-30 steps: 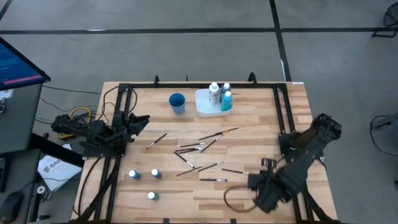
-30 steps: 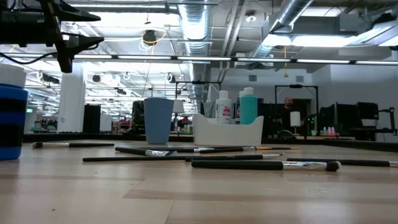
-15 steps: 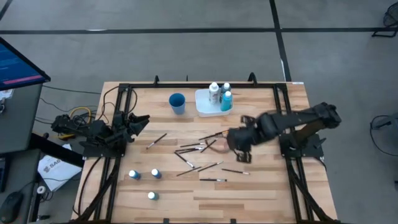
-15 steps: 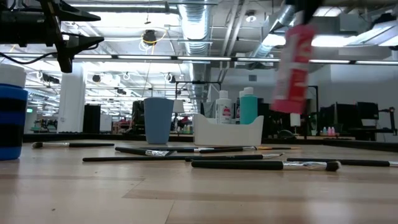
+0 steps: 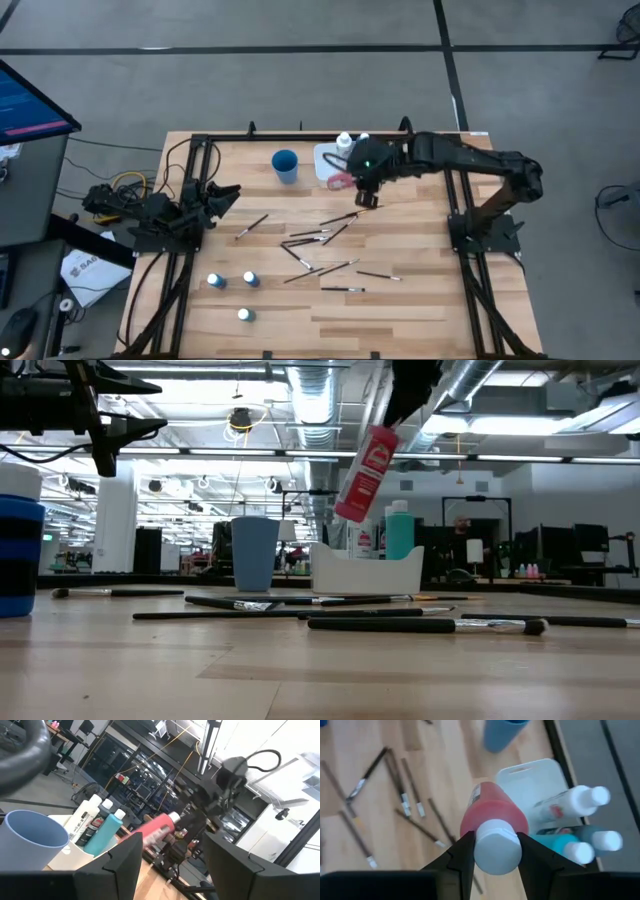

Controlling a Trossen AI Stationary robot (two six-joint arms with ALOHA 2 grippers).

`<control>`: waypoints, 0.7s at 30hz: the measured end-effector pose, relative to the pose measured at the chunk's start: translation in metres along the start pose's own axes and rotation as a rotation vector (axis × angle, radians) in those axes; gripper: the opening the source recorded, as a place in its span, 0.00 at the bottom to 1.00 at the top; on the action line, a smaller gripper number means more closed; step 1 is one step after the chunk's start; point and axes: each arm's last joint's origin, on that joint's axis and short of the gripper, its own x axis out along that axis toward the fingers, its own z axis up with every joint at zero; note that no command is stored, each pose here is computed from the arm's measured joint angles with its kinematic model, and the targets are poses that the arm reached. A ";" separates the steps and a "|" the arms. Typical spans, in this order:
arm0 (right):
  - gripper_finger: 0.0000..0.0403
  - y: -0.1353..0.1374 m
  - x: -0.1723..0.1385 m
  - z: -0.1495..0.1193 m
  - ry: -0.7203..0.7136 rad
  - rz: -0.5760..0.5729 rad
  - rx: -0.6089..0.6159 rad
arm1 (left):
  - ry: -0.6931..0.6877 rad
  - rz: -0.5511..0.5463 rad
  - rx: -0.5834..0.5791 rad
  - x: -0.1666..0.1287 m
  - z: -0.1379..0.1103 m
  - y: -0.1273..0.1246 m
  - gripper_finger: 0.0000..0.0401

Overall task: Pick & Place Paint Supplies
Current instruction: Put the red paint bottle into the white bin

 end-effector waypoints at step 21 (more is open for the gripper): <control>0.29 -0.048 0.081 0.000 0.205 -0.071 0.022 | -0.017 0.040 0.004 0.000 0.000 0.001 0.50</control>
